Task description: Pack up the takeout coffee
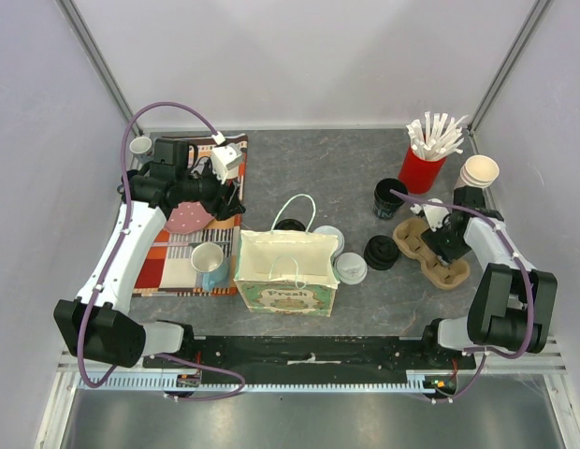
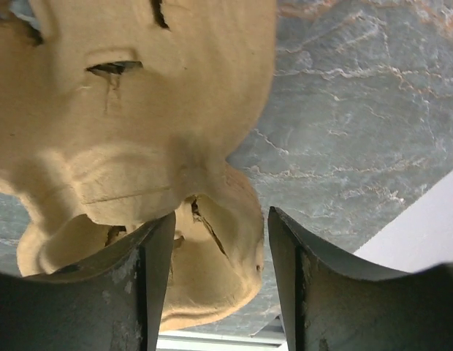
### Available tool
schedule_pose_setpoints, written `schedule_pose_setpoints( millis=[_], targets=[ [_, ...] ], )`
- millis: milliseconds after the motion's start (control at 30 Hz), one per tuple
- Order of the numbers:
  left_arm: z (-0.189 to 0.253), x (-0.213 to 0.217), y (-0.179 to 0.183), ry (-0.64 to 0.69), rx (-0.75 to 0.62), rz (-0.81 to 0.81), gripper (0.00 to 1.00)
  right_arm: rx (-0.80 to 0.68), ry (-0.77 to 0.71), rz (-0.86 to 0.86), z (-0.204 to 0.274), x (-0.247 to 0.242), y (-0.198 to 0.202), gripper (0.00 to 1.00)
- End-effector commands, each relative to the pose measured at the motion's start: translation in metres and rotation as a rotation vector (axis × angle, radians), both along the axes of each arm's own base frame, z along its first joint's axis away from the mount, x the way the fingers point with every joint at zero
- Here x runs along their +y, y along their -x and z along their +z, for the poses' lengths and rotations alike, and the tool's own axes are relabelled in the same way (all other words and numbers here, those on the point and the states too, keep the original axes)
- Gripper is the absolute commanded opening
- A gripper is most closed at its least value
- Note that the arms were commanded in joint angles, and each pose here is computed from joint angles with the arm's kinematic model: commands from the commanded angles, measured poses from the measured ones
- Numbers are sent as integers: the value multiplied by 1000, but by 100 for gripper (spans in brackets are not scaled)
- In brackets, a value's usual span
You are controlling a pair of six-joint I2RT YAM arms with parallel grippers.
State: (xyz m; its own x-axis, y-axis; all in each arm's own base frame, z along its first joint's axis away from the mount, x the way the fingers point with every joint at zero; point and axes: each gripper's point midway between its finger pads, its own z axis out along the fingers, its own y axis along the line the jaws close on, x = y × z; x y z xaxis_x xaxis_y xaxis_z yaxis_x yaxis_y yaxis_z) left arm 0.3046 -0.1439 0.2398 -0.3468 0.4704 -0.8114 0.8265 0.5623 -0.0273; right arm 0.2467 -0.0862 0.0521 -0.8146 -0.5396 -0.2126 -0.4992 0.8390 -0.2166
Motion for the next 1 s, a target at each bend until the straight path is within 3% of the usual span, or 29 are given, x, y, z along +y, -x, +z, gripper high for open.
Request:
schedule_pose_setpoints(
  millis=[0,100,267,333,633,967],
  targets=[
    [14,-1,-2,-2,-56,-21,67,9,-53,90,-6,11,0,50],
    [15,-1,-2,-1,-57,-24,67,-7,-32,93,-1,6,-1,28],
    [17,-2,-1,6,-61,-28,67,10,-10,144,9,3,6,11],
    [17,-2,-1,5,-61,-32,67,7,10,158,12,0,7,0],
    [31,-8,2,39,-81,-61,67,-150,6,169,68,5,-17,0],
    [61,-16,3,94,-130,-85,67,-463,-39,79,152,17,-38,0]
  ],
)
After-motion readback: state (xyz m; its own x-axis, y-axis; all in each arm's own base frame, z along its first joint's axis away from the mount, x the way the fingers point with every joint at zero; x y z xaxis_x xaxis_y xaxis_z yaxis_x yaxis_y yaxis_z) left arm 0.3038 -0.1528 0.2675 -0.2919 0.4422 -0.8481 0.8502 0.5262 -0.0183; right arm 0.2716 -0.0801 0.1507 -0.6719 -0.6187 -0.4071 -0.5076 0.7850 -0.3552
